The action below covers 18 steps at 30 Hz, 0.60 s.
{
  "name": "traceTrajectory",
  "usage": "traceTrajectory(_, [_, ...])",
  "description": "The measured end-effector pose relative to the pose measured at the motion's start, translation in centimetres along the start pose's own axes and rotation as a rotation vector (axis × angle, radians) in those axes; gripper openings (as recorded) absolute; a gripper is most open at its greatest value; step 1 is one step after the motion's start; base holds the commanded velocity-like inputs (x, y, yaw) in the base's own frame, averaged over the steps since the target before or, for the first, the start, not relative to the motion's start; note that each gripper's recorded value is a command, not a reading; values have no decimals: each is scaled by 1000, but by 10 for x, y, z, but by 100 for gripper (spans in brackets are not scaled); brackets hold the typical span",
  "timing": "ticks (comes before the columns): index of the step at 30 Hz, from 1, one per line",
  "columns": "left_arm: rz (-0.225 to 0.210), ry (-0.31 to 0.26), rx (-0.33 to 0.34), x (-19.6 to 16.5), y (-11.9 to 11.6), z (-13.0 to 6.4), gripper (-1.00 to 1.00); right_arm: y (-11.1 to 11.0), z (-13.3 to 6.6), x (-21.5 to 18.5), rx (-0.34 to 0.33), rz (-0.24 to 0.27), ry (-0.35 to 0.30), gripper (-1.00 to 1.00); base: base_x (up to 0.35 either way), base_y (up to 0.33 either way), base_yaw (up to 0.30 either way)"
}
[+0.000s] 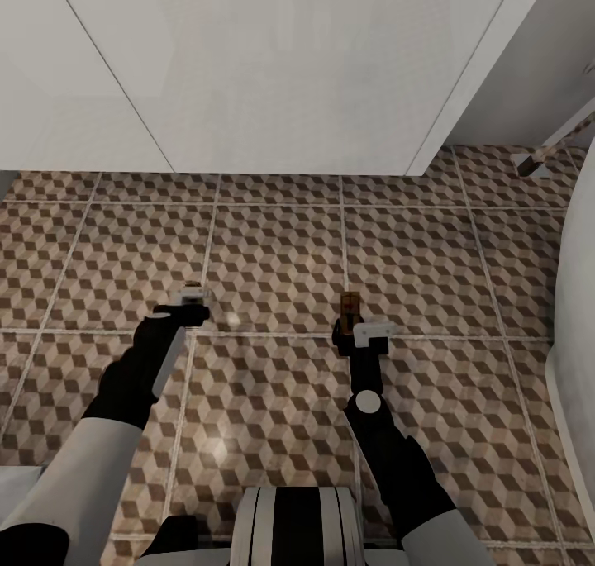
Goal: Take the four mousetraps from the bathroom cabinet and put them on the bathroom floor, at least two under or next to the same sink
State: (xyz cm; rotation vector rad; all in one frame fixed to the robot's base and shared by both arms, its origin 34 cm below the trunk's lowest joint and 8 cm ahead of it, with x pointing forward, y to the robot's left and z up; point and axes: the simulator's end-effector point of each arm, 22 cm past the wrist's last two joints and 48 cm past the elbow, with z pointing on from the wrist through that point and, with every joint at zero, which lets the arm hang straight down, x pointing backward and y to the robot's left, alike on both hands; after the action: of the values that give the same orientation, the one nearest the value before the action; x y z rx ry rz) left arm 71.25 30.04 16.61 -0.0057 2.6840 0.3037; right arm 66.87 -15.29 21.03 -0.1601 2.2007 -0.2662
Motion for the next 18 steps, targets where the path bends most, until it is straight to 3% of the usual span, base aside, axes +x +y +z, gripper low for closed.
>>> traceTrajectory(8, [-16,-113,46,-47,-6,-23,-100,-1,0,-3,5,0,-5,-100,0,0,0])
traceTrajectory(18, [-17,-127,52,-49,-8,-24,-100,0,1,3,4,0,4,-100,0,0,0])
